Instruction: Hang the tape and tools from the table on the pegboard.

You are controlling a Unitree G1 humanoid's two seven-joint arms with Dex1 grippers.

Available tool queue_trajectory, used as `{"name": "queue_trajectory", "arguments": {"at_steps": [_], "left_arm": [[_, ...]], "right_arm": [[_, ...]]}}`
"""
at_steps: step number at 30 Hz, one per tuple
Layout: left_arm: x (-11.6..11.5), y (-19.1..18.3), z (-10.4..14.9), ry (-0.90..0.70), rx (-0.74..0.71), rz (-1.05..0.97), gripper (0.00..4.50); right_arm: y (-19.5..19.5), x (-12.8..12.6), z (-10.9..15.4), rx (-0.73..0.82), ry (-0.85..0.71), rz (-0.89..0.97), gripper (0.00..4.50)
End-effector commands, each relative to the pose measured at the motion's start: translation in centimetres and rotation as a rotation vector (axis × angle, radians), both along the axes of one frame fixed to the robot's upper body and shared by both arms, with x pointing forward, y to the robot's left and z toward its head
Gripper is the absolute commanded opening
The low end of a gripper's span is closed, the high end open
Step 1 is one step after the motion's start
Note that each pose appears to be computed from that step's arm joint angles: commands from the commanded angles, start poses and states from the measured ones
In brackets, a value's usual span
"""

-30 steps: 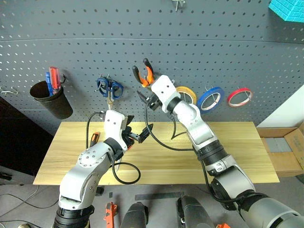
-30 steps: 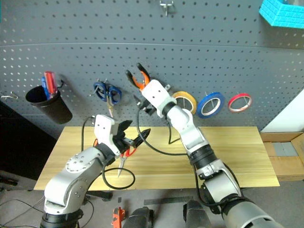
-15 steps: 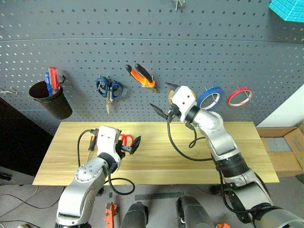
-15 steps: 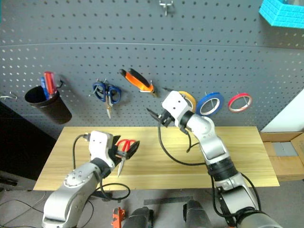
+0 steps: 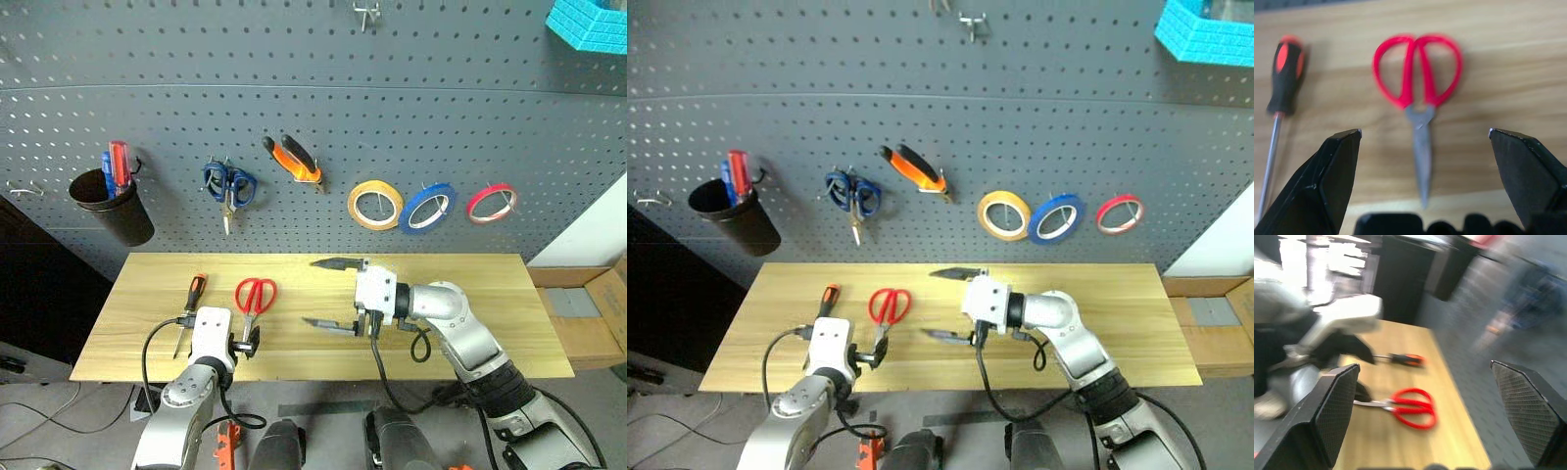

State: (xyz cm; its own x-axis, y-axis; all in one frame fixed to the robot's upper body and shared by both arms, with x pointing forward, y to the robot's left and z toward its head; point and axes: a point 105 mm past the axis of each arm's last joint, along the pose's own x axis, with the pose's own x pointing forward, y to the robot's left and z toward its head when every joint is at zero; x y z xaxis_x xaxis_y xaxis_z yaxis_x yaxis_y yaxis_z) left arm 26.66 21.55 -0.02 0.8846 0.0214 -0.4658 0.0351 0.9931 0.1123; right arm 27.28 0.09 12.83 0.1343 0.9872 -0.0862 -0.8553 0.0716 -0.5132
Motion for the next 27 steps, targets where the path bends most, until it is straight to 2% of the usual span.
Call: {"name": "queue_trajectory", "arguments": {"at_steps": [1, 7, 15, 19, 27], "left_arm": [[0.4, 0.7, -0.3, 0.003, 0.024, 0.041, 4.50], [1.2, 0.8, -1.8, 0.047, 0.043, 0.046, 4.50], [2.1, 0.4, -3.4, 0.115, 0.025, 0.004, 4.50], [2.3, 0.3, -3.8, 0.139, 0.022, -0.024, 4.50], [4.4, -0.4, -3.8, 0.159, 0.014, -0.095, 4.50]], "right_arm": [[0.6, -0.9, -0.1, -0.048, -0.047, 0.123, 4.45], [0.6, -1.0, -2.3, -0.134, -0.045, 0.192, 4.45], [-0.3, -0.2, -6.0, -0.263, -0.007, 0.168, 4.45], [-0.6, 0.3, -6.5, -0.292, 0.000, 0.148, 4.45], [-0.5, 1.0, -7.1, -0.327, 0.046, 0.128, 4.45]]}}
